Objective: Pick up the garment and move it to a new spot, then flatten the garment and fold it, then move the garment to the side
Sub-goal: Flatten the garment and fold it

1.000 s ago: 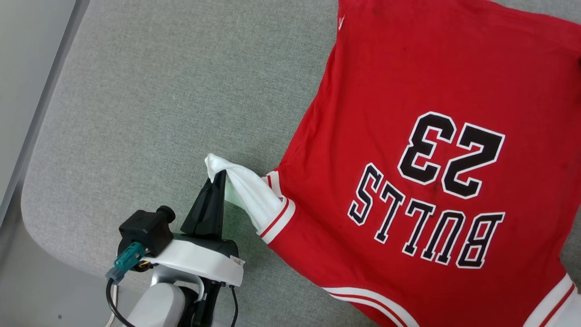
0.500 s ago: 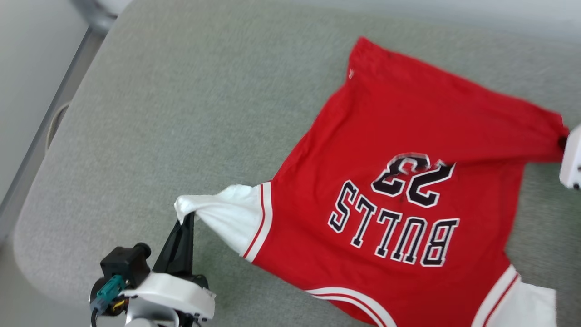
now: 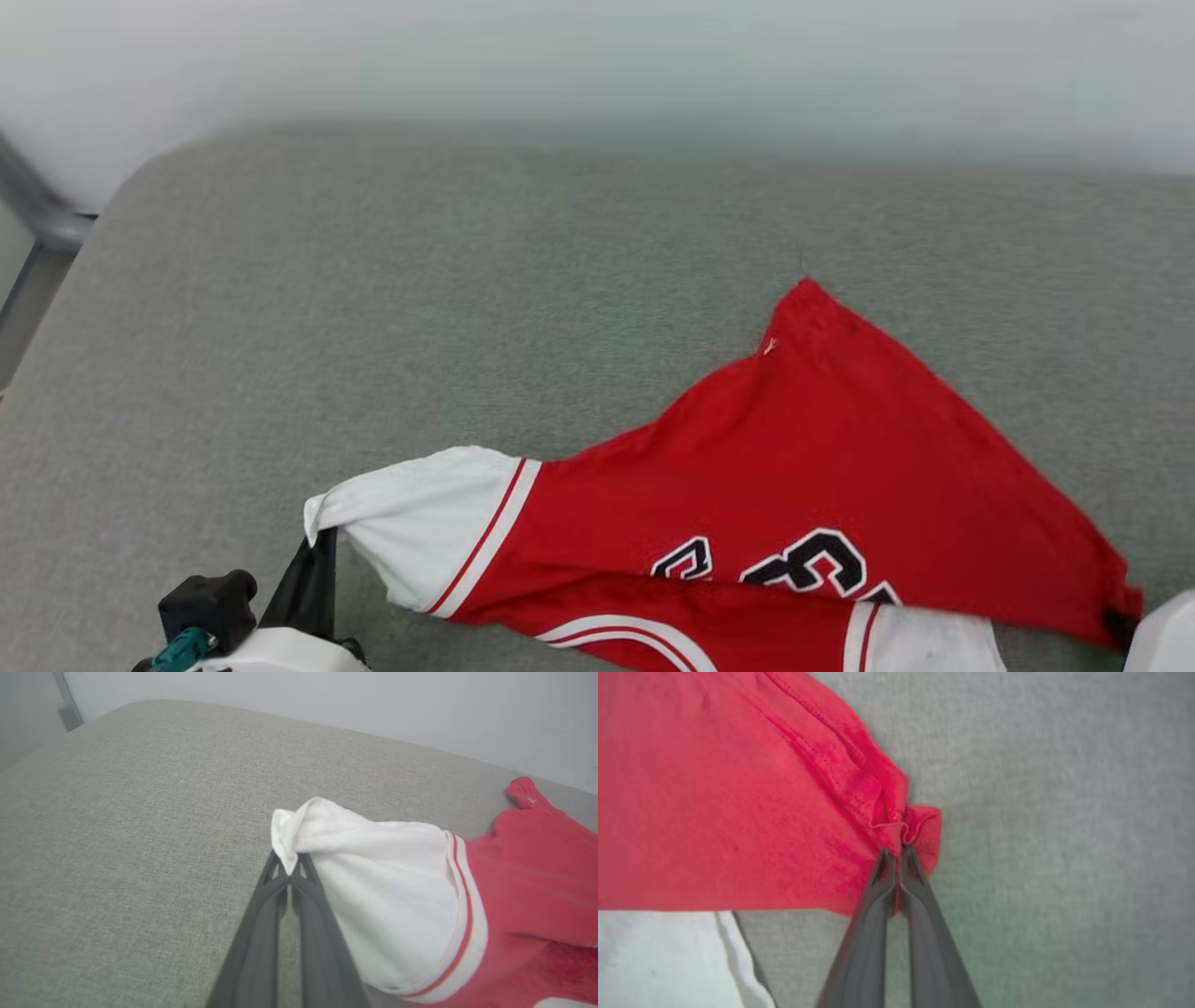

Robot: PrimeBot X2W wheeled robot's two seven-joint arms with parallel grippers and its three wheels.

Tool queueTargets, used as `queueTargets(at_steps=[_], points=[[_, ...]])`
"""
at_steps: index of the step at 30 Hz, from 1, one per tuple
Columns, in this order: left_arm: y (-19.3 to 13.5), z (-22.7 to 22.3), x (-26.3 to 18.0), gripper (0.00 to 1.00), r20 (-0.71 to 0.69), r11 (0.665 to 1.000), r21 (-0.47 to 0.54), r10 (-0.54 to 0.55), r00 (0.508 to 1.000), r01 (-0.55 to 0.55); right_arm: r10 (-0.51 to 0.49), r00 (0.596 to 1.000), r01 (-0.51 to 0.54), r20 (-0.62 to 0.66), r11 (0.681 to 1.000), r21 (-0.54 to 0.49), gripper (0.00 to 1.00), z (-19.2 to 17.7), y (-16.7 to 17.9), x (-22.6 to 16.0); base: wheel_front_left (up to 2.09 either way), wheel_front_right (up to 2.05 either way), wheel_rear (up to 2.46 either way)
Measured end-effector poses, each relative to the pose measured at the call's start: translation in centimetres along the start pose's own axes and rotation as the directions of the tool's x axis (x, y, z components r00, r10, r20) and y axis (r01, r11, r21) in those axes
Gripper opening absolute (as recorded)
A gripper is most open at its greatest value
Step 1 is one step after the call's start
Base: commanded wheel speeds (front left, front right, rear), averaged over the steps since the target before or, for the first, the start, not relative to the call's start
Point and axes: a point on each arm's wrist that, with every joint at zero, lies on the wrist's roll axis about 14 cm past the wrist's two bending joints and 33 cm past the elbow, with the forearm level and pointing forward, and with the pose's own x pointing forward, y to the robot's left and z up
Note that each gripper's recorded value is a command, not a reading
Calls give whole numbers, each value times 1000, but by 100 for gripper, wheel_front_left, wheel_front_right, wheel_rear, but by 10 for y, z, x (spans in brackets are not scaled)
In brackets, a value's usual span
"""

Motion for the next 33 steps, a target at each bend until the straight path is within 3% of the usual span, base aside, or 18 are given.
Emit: queueTargets(at_steps=[7,11,12,13,16,18,24,28,33], points=[[-16,-3,7,0,-33,998,20,-63,997,64,-38,998,48,-57,983,176,0,-74,-10,-39,0,0,0],[-21,-6,11,0,-48,996,22,-80,996,81,-44,995,63,-85,969,238,1,-98,-11,-48,0,0,0],[-23,-7,12,0,-55,996,23,-85,995,86,-42,997,58,-70,965,255,44,-97,-10,-48,0,0,0],[-24,-8,13,0,-58,996,23,-87,995,88,-40,998,54,-58,964,261,100,-96,-9,-47,0,0,0],[-28,-9,13,0,-67,995,20,-96,993,97,-58,998,45,39,963,264,100,-79,-9,-46,0,0,0],[-29,-9,13,0,-67,995,20,-98,993,99,-72,982,26,176,967,252,100,-45,-8,-45,0,0,0],[-34,-1,14,0,-42,995,12,-100,994,101,-57,879,-21,473,987,158,100,40,4,-43,0,0,0],[-36,3,20,0,-29,994,10,-107,994,107,20,861,-67,508,995,75,100,76,27,-23,0,0,0],[-38,3,32,0,-17,994,-1,-111,994,111,155,896,-138,416,988,-71,100,106,68,14,0,0,0]])
